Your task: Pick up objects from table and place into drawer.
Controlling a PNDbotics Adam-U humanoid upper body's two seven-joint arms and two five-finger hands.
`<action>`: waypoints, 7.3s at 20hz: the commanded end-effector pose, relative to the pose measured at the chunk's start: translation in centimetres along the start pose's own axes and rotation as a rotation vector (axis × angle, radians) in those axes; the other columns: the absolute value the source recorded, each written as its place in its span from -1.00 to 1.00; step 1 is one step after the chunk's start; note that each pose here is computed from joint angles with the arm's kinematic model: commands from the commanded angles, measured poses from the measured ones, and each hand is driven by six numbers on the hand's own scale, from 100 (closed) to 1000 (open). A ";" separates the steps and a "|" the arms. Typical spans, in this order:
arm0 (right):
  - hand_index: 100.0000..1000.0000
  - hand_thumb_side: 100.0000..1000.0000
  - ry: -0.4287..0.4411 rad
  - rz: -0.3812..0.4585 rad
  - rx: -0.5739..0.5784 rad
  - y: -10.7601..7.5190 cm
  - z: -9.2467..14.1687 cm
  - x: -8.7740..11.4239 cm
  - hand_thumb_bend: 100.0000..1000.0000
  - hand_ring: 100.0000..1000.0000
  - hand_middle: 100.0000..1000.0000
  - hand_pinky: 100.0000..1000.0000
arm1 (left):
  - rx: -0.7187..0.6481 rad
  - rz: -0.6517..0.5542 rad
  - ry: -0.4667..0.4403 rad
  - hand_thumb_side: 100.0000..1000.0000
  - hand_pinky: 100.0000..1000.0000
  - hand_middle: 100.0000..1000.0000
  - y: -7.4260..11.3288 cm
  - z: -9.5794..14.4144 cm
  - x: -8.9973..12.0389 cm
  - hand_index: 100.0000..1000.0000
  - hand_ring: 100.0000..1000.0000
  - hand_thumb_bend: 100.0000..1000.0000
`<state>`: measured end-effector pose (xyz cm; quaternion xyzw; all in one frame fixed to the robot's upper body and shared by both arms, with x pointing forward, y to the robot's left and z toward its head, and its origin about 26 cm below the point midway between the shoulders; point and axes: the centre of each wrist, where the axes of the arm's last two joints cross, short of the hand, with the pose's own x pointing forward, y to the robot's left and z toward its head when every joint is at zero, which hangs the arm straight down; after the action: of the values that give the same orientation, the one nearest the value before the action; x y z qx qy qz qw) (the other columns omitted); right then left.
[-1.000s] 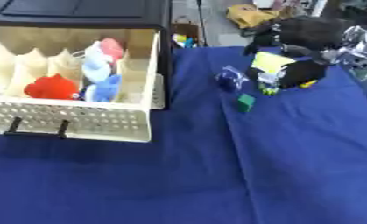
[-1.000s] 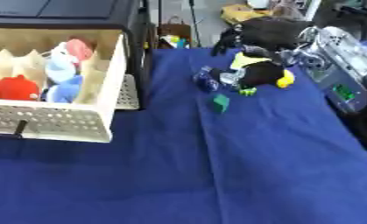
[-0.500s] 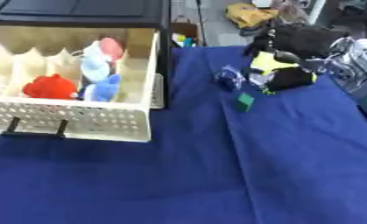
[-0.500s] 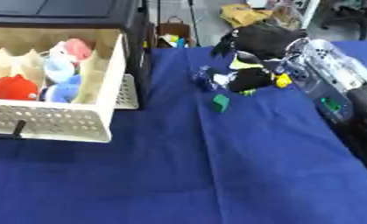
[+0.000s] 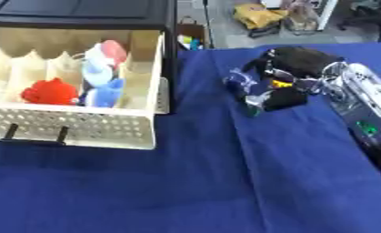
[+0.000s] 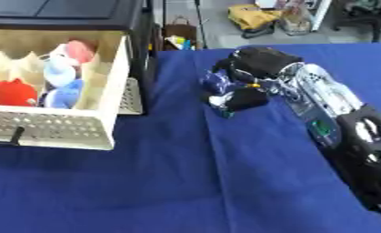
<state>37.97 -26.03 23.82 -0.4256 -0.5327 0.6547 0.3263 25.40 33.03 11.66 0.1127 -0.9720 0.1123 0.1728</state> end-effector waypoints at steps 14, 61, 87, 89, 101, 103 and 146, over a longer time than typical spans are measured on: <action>0.75 0.26 0.165 -0.113 0.011 0.8 0.4 -0.8 -0.03 0.71 -0.14 0.42 | -0.006 0.001 -0.019 1.00 0.23 0.56 -0.3 -0.7 0.2 0.69 0.21 -0.53; 0.52 0.16 0.333 -0.320 0.091 5.3 -2.9 -1.7 -0.46 0.64 -0.31 0.32 | -0.012 0.012 -0.017 1.00 0.23 0.56 -0.9 -0.4 0.0 0.69 0.21 -0.54; 0.24 -0.03 0.349 -0.334 0.011 5.0 -2.8 -1.7 -0.71 0.50 -0.53 0.13 | -0.015 0.013 -0.013 1.00 0.23 0.57 -1.0 -0.4 0.0 0.70 0.22 -0.55; 0.22 -0.03 0.351 -0.334 -0.002 4.9 -2.7 -1.7 -0.74 0.50 -0.54 0.12 | -0.015 0.013 -0.013 1.00 0.23 0.57 -1.0 -0.4 0.0 0.70 0.22 -0.55; 0.16 -0.04 0.334 -0.320 -0.102 2.8 -1.8 -1.6 -0.82 0.46 -0.62 0.06 | -0.016 0.012 -0.013 1.00 0.23 0.57 -0.9 -0.4 0.0 0.70 0.22 -0.55; 0.16 -0.04 0.332 -0.320 -0.105 2.7 -1.7 -1.5 -0.82 0.46 -0.62 0.06 | -0.016 0.012 -0.013 1.00 0.23 0.57 -0.9 -0.4 0.0 0.70 0.22 -0.55; 0.16 0.08 -0.447 -0.257 -0.382 -15.4 -1.3 10.9 -0.84 0.47 -0.64 0.01 | -0.043 0.038 0.009 1.00 0.23 0.58 -1.0 -0.3 0.1 0.70 0.23 -0.55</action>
<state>34.27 -12.70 36.01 -0.2560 -0.7536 0.5697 0.2049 25.63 32.00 11.37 0.0930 -0.9717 0.1075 0.1888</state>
